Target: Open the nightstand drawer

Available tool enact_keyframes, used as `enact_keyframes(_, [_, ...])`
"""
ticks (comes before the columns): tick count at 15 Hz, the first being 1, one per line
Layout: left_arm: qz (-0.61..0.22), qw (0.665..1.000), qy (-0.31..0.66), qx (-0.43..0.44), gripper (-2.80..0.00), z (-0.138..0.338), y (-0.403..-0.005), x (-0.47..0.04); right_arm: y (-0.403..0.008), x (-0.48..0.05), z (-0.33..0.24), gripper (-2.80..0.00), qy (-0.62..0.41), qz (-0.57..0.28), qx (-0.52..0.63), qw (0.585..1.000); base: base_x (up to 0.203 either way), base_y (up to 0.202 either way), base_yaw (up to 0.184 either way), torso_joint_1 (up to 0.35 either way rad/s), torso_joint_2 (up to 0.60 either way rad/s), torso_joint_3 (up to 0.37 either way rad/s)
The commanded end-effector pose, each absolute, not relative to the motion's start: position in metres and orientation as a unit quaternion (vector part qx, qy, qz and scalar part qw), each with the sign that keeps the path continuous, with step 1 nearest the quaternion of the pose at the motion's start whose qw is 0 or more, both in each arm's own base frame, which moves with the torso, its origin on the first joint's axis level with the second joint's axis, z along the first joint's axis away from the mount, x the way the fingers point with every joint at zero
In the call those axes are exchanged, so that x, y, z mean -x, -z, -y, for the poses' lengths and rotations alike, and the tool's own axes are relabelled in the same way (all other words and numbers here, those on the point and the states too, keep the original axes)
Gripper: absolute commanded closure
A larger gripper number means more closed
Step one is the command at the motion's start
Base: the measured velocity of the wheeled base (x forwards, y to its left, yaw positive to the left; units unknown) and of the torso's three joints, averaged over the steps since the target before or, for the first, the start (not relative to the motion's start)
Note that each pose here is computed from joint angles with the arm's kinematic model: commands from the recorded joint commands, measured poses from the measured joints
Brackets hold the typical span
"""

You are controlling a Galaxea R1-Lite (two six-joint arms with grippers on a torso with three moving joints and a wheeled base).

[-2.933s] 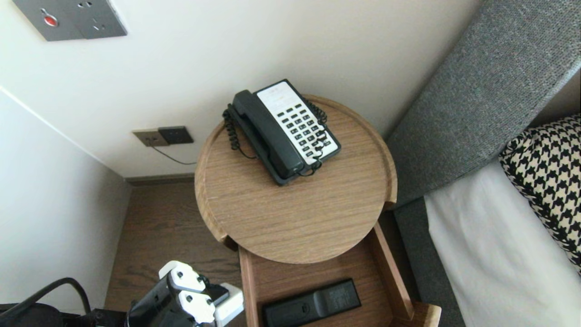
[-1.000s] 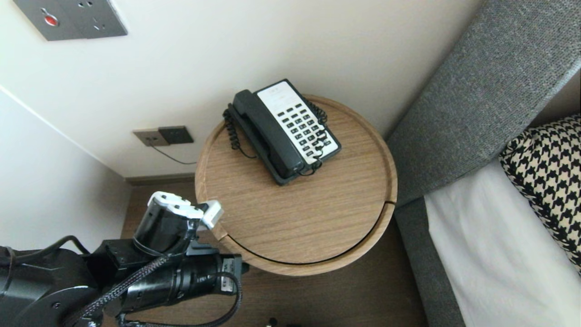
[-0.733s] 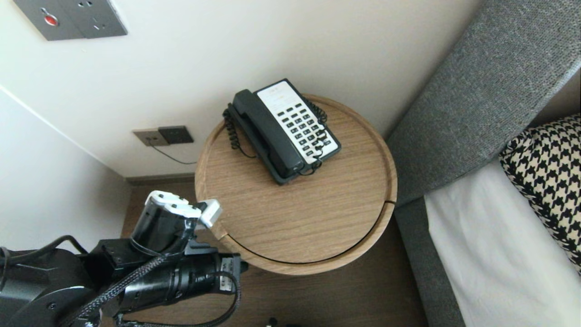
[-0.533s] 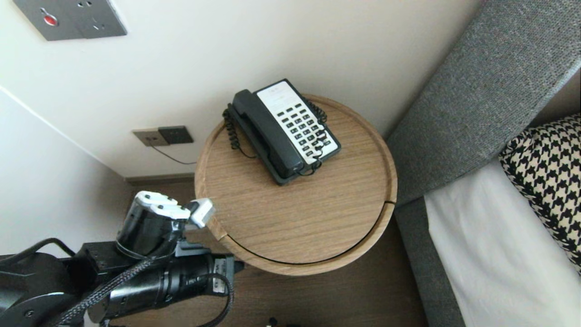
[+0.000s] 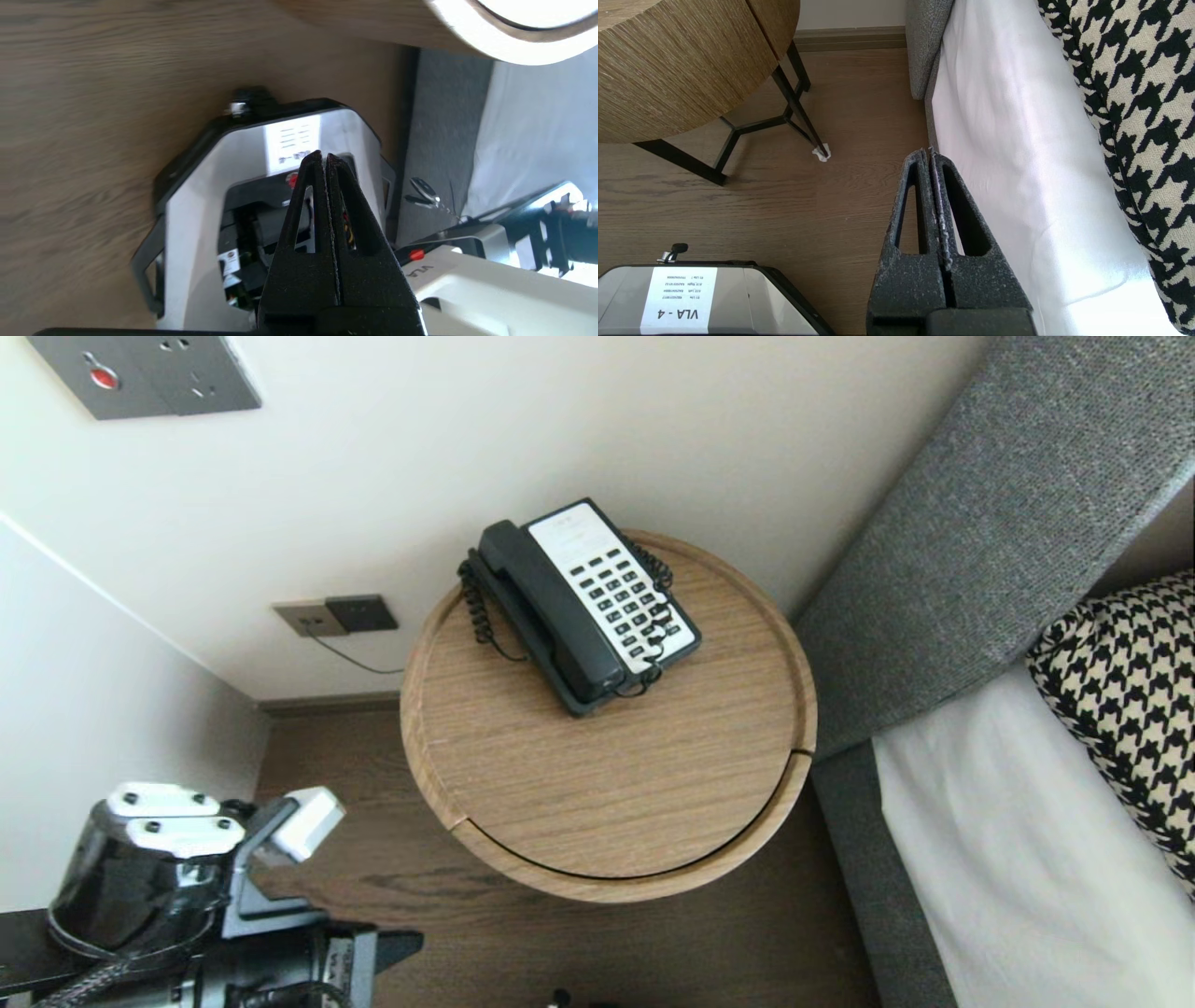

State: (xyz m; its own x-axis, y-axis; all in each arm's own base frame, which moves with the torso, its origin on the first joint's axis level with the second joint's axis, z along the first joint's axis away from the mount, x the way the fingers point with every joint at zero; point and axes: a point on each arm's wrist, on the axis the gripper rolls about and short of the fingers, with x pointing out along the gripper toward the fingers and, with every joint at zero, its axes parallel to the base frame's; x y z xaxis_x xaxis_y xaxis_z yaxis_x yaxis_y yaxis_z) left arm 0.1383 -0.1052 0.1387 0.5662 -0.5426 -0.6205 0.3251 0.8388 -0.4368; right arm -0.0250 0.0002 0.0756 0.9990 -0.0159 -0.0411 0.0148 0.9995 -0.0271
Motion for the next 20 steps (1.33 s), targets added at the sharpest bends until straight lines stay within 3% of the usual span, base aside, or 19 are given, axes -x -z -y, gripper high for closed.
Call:
enact_keyframes(1, [-0.350,0.894,0.224,0.169,0.00,0.077,-0.156,-0.122,-0.075,0.025,0.000,0.00,0.008,-0.019,0.014,1.000,0.000,0.000,0.000,0.000,0.00,0.000])
enact_keyframes(7, [-0.248,0.947,0.135,0.152,0.00,0.029,-0.175,-0.095,-0.075,0.025,0.000,0.00,0.008,-0.019,0.014,1.000,0.000,0.000,0.000,0.000,0.00,0.000])
enact_keyframes(11, [-0.184,0.978,0.045,0.088,0.00,0.004,-0.172,-0.066,-0.075,0.025,0.000,0.00,0.008,-0.019,0.014,1.000,0.000,0.000,0.000,0.000,0.00,0.000])
enact_keyframes(20, [-0.123,0.991,0.008,0.056,0.00,0.001,-0.137,-0.018,-0.076,0.025,0.000,0.00,0.008,-0.019,0.014,1.000,0.000,0.000,0.000,0.000,0.00,0.000])
